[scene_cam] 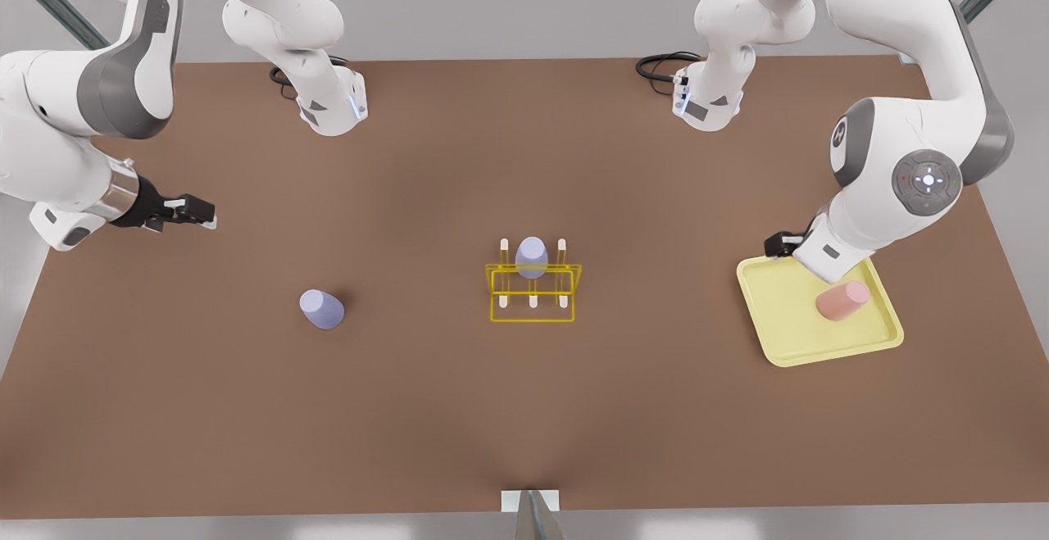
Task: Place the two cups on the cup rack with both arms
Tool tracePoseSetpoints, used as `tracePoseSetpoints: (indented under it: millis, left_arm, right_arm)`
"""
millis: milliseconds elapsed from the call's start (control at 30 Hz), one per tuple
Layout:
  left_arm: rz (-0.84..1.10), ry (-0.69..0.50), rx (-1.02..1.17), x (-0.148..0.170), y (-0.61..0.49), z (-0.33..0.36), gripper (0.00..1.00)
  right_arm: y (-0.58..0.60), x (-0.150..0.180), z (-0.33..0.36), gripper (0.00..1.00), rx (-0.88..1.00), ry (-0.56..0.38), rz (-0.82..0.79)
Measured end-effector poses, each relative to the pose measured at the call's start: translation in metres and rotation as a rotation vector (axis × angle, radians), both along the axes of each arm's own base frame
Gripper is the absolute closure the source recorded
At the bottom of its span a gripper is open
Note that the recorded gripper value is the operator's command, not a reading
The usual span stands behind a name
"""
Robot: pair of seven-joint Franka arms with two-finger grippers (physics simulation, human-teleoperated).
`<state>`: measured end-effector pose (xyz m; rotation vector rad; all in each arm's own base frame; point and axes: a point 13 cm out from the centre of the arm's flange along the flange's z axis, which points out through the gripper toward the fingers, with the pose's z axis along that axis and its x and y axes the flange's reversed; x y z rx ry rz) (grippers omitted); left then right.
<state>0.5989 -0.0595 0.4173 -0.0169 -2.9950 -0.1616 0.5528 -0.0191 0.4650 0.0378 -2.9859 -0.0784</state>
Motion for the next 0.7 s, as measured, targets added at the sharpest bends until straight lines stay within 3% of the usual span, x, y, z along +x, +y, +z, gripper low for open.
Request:
tracePoseSetpoints:
  millis: [133,333,467,700]
  left_arm:
    - [0.022,0.041,0.011,0.001,0.013,-0.021,0.00]
    - [0.235,0.094,0.040,0.023,0.224,-0.140,0.00]
    - [0.200,0.089,-0.003,0.017,0.252,-0.205,0.00]
    - [0.115,0.042,-0.032,0.007,0.273,-0.262,0.00]
  right_arm:
    - [0.002,0.004,-0.008,0.00,-0.006,0.007,0.010]
    - [0.059,0.037,-0.123,0.00,-0.016,0.103,0.093]
    - [0.055,0.038,-0.179,0.00,-0.020,0.111,0.066]
    - [0.061,0.037,-0.231,0.00,-0.031,0.057,0.044]
